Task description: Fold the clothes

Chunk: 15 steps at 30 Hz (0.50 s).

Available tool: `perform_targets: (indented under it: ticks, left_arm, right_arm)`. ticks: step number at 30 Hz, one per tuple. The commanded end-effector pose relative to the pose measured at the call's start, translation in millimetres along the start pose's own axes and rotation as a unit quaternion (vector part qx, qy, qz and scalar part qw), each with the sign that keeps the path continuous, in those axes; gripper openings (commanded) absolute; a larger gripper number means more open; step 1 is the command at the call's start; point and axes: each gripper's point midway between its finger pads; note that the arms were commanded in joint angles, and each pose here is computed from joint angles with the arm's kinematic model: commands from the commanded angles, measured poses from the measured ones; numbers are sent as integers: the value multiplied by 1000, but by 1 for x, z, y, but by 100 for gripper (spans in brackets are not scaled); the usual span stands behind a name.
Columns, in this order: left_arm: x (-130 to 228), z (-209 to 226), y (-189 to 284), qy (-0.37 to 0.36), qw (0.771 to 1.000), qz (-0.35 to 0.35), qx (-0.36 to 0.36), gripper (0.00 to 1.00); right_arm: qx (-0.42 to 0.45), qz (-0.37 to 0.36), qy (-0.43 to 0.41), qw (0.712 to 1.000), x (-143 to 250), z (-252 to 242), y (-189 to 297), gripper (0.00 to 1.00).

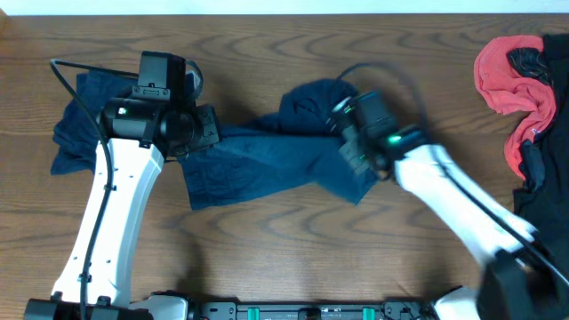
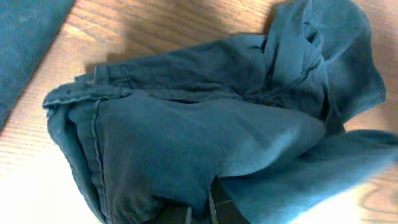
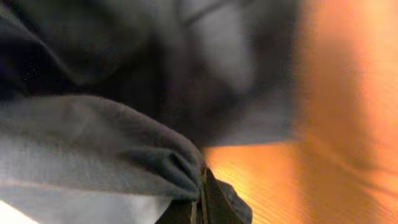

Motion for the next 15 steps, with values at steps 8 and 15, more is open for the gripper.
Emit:
perform_targets:
  ticks: [8, 15]
  left_arm:
    - [-23, -11, 68, -48, 994, -98, 0, 6]
    - [-21, -48, 170, -108, 966, -226, 66, 6]
  right_arm:
    - [97, -202, -149, 963, -73, -100, 192, 1]
    - [156, -292, -184, 925, -71, -129, 299, 1]
Point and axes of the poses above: each gripper's point midway between its finger pads, its own y axis back along the fingers, its own z axis along the line the jaws close on, x = y × z, and after that the axes turned 13 degrees about -y, right-handed
